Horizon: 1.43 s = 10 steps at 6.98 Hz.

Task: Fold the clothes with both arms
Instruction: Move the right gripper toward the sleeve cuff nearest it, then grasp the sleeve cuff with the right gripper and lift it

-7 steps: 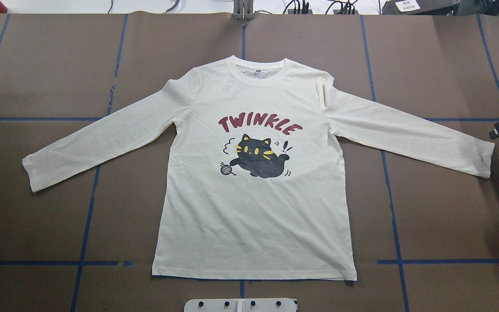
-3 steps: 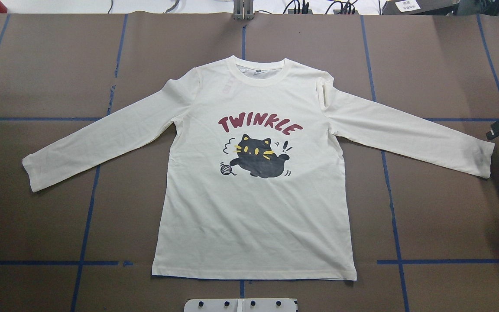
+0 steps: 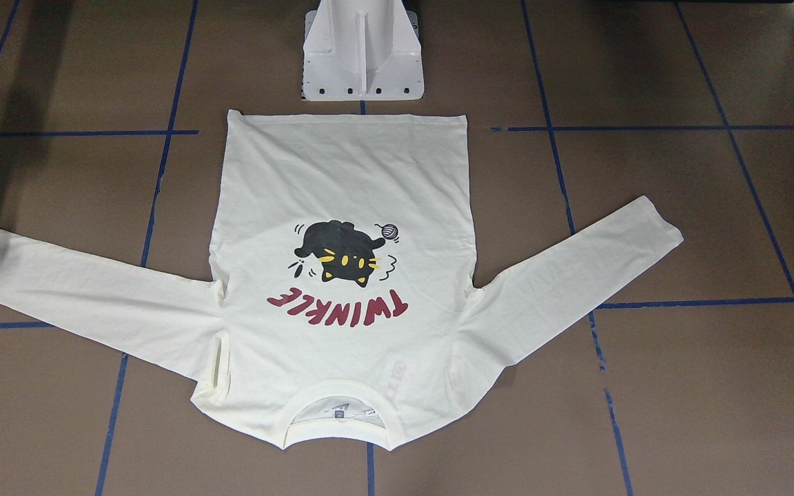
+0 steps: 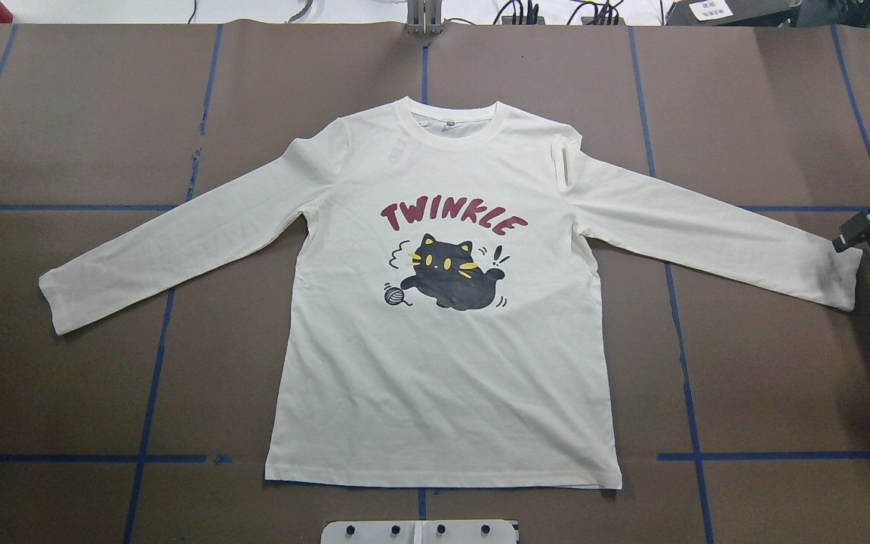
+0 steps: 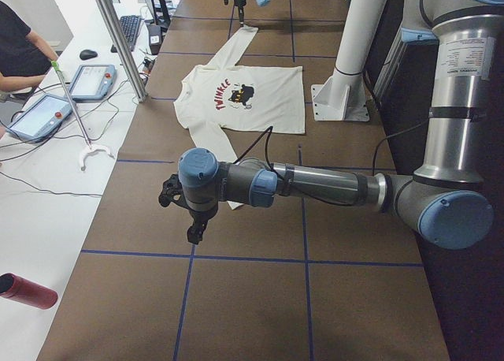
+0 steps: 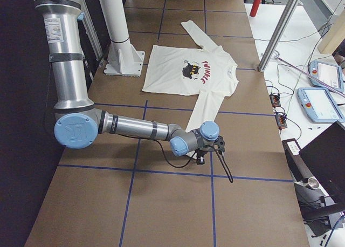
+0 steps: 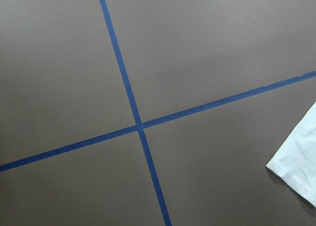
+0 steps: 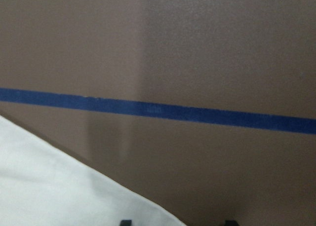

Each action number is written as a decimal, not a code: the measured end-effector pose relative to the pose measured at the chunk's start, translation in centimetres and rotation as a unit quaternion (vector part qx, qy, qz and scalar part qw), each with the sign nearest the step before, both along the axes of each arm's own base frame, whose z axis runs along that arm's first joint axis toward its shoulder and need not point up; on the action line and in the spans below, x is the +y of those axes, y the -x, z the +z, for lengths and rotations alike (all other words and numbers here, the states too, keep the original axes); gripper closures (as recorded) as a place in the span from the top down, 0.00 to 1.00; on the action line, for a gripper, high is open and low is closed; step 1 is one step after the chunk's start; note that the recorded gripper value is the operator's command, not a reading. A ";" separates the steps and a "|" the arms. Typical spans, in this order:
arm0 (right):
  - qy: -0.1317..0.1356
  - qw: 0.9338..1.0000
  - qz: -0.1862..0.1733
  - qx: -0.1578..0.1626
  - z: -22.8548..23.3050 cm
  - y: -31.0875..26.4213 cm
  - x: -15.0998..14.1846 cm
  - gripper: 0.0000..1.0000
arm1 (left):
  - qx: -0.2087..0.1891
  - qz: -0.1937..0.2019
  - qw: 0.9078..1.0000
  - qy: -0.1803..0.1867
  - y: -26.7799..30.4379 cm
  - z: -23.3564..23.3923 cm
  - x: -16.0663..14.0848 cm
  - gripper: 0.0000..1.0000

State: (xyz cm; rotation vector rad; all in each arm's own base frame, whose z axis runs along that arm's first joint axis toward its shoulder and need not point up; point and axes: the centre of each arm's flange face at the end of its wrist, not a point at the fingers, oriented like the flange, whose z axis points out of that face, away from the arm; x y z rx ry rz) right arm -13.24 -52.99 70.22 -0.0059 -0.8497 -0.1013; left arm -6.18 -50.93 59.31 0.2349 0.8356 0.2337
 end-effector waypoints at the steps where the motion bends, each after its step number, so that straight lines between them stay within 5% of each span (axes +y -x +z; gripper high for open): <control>1: 0.001 1.000 -0.002 0.001 0.2 0.1 0.2 0.00 | 0.000 0.000 1.000 0.000 0.0 0.0 0.0 1.00; 6: -0.007 1.000 -0.001 -0.008 -1.4 0.4 0.0 0.00 | 0.002 0.000 1.000 -0.001 0.0 -0.1 0.1 1.00; 10: -0.020 0.997 0.046 -0.065 -15.2 4.1 0.5 0.00 | 0.018 0.002 1.000 0.004 -0.2 0.0 0.6 1.00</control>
